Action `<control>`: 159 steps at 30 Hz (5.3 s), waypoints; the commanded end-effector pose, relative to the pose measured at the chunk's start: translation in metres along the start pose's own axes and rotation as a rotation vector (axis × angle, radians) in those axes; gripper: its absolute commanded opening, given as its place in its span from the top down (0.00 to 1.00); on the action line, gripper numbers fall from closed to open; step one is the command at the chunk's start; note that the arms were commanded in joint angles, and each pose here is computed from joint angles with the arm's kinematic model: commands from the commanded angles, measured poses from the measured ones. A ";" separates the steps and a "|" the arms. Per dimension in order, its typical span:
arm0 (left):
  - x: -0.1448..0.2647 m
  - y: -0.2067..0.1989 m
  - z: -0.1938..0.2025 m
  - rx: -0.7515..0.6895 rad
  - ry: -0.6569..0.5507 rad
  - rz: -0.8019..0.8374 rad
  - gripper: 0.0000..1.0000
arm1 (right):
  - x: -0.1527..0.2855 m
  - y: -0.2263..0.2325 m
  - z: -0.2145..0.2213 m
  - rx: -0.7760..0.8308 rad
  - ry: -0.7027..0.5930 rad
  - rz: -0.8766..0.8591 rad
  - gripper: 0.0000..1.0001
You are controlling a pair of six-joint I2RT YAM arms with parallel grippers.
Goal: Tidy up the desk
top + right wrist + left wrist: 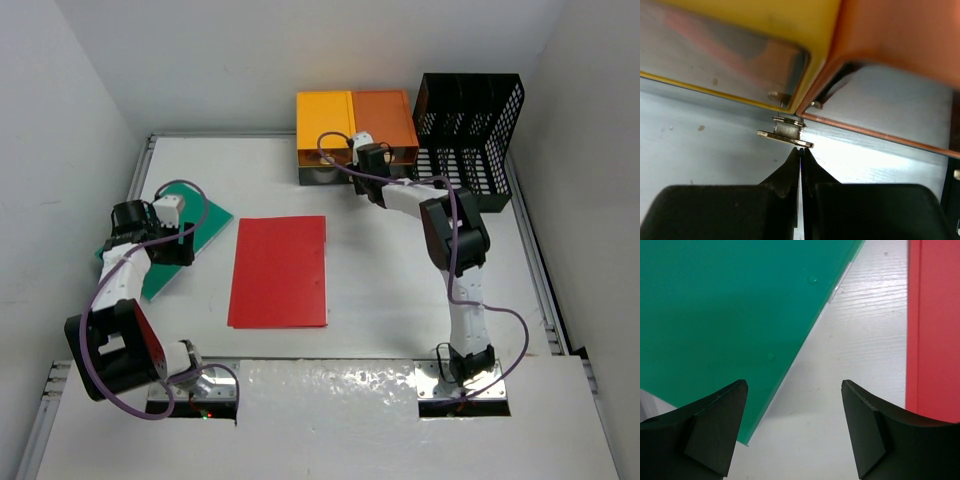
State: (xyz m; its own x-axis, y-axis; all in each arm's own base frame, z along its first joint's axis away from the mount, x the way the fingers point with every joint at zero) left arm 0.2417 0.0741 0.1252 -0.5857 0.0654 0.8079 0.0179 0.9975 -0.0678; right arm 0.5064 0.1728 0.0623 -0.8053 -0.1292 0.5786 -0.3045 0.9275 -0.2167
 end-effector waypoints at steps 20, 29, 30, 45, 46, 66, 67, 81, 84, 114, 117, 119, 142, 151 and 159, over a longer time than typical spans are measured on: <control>0.044 0.049 0.059 -0.264 0.266 -0.477 0.25 | 0.062 0.022 -0.019 -0.204 -0.192 -0.310 0.89; 0.043 0.042 0.079 -0.407 0.331 -0.387 0.10 | 0.103 0.057 -0.017 -0.115 -0.142 -0.446 0.80; 0.043 0.040 0.080 -0.404 0.332 -0.373 0.10 | 0.106 0.059 -0.016 -0.124 -0.128 -0.465 0.79; 0.044 -0.121 -0.029 -0.709 -0.030 0.145 0.10 | 0.180 0.113 0.059 -0.323 0.160 -0.677 0.30; 0.043 -0.134 -0.030 -0.760 -0.055 0.160 0.10 | 0.181 0.114 0.063 -0.316 0.170 -0.657 0.30; 0.019 -0.279 0.113 -1.442 -0.304 0.323 0.33 | 0.214 0.086 0.086 -0.266 0.136 -0.463 0.28; 0.019 -0.282 0.112 -1.425 -0.318 0.332 0.33 | 0.215 0.085 0.088 -0.266 0.138 -0.453 0.28; 0.001 -0.285 0.137 -1.391 -0.232 0.408 0.33 | 0.221 0.075 0.085 -0.205 0.134 -0.415 0.27; 0.001 -0.287 0.130 -1.369 -0.280 0.367 0.38 | 0.221 0.076 0.088 -0.210 0.138 -0.417 0.27; 0.020 -0.277 0.114 -1.390 -0.403 0.364 1.00 | 0.187 0.143 0.079 -0.792 0.142 -0.666 0.25; 0.010 -0.283 0.126 -1.408 -0.347 0.416 0.68 | 0.190 0.139 0.085 -0.766 0.151 -0.638 0.25; 0.006 -0.293 0.120 -1.381 -0.408 0.400 0.62 | 0.192 0.137 0.086 -0.759 0.149 -0.631 0.25; -0.026 -0.285 0.120 -1.326 -0.556 0.209 0.65 | 0.195 0.130 0.097 -0.710 0.144 -0.577 0.25; -0.034 -0.282 0.132 -1.421 -0.644 0.079 0.65 | 0.194 0.131 0.098 -0.719 0.136 -0.585 0.25; -0.042 -0.280 0.138 -1.507 -0.676 -0.013 1.00 | 0.194 0.134 0.101 -0.724 0.149 -0.613 0.25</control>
State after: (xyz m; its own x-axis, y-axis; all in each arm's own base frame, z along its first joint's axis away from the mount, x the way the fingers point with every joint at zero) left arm 0.1497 -0.2114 0.0260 -0.7977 0.4290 0.4238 0.5195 0.1320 0.8442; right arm 0.2524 0.2313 0.0586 -0.5059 -0.6340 0.5849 -0.1835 0.7416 0.6452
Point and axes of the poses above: each gripper's point midway between its finger pads, its own x axis back along the fingers, its own y axis along the line the jaws close on, z = x × y, the point moved 6 cm from there along x, back along the fingers, and after that the axes turned 6 degrees about x, right-handed, at the moved point
